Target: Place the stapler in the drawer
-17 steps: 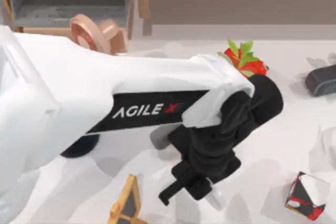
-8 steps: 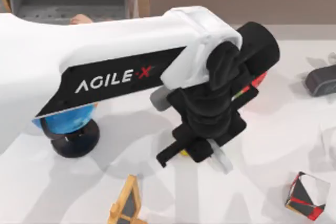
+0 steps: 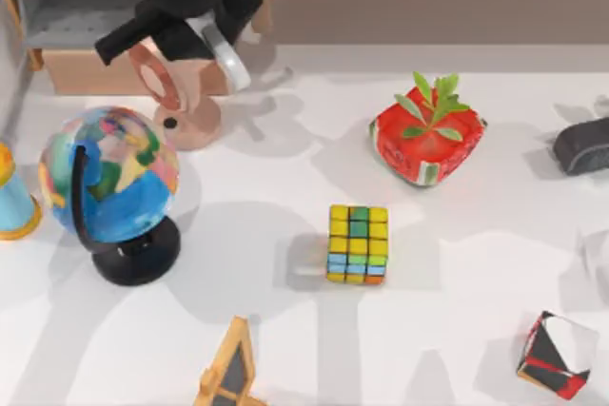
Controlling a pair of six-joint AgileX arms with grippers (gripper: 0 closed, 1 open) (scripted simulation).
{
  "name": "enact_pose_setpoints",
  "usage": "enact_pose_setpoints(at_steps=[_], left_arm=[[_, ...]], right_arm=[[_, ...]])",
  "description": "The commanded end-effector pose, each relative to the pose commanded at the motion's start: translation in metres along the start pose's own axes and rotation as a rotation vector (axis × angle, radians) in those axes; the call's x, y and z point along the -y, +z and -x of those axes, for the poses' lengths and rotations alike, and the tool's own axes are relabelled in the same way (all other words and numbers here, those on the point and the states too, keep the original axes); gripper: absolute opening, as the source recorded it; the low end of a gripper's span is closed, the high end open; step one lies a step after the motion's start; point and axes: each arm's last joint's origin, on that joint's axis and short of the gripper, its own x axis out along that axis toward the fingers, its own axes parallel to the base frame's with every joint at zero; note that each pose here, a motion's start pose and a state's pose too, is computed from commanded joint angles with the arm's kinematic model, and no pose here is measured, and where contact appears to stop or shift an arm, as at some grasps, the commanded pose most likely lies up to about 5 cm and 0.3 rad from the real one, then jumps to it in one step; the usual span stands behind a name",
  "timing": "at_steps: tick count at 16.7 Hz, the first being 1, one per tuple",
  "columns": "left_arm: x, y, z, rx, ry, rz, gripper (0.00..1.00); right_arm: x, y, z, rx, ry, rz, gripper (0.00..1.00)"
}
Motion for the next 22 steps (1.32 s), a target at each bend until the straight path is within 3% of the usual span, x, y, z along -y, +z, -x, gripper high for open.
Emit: enact_pose_setpoints(at_steps=[5, 10, 15, 19, 22], left_arm=[[-0.091, 0.132, -0.003, 0.068, 0.145, -0.097, 0.00], [-0.197, 0.217, -0.022, 0.020, 0.248, -0.245, 0.00], [-0.262, 0.248, -0.072, -0.133, 0.235, -0.439, 0.00], [-0.278, 0.248, -0.107, -0.258, 0.189, -0.555, 0.00], [-0.279, 0.247, -0.111, -0.277, 0.182, -0.569, 0.00]], right_arm=[[0.000, 0.000, 0.000, 0.000, 0.000, 0.000, 1.00], [0.000, 0.000, 0.000, 0.000, 0.000, 0.000, 1.00], [0.000, 0.000, 0.000, 0.000, 0.000, 0.000, 1.00], [0.000, 0.000, 0.000, 0.000, 0.000, 0.000, 1.00], [0.000, 0.000, 0.000, 0.000, 0.000, 0.000, 1.00]])
